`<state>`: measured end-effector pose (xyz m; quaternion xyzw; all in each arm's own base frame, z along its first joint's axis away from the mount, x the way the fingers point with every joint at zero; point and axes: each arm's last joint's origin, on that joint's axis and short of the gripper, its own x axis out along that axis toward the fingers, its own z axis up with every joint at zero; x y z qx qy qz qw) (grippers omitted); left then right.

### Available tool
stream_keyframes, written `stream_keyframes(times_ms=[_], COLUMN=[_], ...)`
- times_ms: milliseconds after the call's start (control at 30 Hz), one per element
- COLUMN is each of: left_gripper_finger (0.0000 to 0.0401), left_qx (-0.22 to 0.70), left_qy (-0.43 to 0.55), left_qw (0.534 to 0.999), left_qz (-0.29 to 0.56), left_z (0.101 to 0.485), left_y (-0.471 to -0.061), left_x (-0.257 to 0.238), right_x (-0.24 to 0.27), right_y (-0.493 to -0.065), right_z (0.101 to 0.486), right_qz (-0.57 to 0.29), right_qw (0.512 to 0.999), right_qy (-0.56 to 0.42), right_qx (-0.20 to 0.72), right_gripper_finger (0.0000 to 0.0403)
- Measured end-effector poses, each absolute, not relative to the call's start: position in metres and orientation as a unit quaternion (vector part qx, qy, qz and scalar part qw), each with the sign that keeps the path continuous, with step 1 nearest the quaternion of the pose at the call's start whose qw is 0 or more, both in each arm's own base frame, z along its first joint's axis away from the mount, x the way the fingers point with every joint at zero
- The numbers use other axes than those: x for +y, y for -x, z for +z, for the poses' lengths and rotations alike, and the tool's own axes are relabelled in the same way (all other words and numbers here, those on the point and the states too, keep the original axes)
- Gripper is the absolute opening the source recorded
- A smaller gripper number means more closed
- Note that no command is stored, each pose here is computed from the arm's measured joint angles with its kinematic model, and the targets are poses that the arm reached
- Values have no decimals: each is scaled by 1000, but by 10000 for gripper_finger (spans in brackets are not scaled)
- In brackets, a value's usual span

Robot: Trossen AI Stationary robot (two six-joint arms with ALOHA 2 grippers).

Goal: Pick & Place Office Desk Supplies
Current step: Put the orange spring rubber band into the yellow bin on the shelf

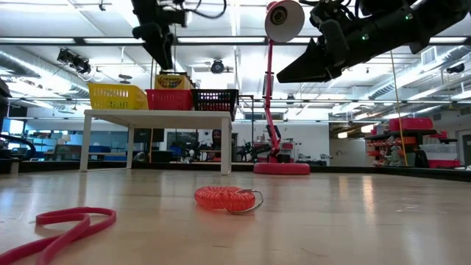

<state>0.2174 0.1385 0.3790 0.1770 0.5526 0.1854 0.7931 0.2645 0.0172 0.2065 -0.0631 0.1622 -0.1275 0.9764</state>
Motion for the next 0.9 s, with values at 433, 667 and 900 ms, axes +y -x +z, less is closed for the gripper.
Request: stream_keyframes(times_ms=[433, 667, 900], left_gripper_finger=[134, 36, 7], left_qx=[350, 256, 149], left_qy=[-110, -48, 2], left_qw=[929, 965, 985], left_qz=[45, -26, -90], left_z=[392, 285, 202], left_y=[-194, -217, -235], left_x=[42, -6, -57], right_x=[18, 20, 24], right_y=[-266, -278, -289], right_z=[204, 181, 166], right_qz=[-116, -99, -56], right_qw=[979, 976, 982], right_qy=[42, 36, 16], right_qx=[165, 189, 180], right_gripper_finger=[97, 9, 12])
